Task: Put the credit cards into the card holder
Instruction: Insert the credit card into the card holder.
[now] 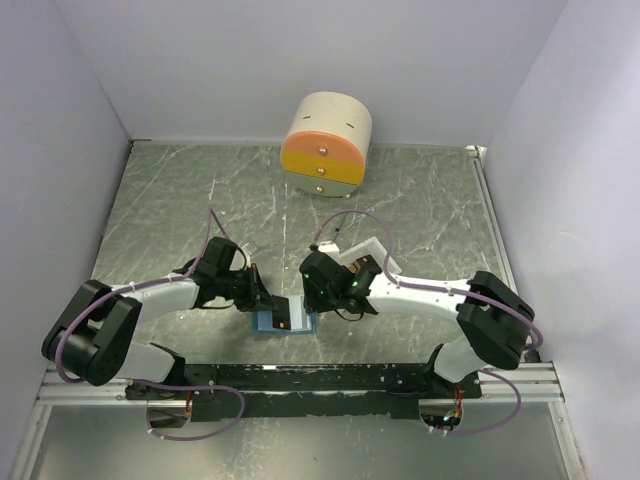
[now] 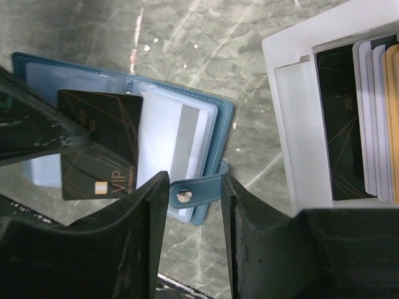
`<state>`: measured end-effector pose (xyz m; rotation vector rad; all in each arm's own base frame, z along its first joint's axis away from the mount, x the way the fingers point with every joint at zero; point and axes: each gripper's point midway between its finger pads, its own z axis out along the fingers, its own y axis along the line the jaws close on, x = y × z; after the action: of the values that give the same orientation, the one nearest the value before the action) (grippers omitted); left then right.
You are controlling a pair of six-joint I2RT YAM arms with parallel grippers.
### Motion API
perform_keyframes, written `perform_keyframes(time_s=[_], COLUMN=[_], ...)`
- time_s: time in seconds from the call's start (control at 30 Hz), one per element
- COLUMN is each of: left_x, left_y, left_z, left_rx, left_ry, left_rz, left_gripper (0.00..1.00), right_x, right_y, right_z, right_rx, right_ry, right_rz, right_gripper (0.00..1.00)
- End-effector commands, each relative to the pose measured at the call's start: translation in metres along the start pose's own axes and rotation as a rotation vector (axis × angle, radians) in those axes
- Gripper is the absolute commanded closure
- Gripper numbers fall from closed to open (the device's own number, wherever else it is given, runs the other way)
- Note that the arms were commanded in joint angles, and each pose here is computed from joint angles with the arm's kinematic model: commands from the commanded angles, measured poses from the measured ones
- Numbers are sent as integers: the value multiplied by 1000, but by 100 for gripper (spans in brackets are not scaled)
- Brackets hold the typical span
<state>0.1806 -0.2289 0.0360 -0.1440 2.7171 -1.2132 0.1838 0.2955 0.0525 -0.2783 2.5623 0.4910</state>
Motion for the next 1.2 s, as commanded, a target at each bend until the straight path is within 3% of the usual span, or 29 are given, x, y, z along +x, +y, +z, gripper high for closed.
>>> perform_keyframes(time_s=[0.0, 0.63, 0.93, 1.17], left_x=[-5, -6, -4, -1], left_y=[6, 11, 27, 22], left_z=[2, 12, -1, -3], left_rx=[-11, 25, -142, -139], left_ry=[-33, -51, 3, 40], left_rz=[27, 47, 69, 78], left_gripper=[93, 93, 93, 93], right_x=[6, 22, 23, 24], right_y=[-7, -17, -17, -17], right_z=[13, 30, 31, 33], right_rx=[66, 103, 90, 90], right_ry=[18, 53, 38, 40], right_rz=[4, -5, -1, -6], right_gripper=[61, 73, 75, 76])
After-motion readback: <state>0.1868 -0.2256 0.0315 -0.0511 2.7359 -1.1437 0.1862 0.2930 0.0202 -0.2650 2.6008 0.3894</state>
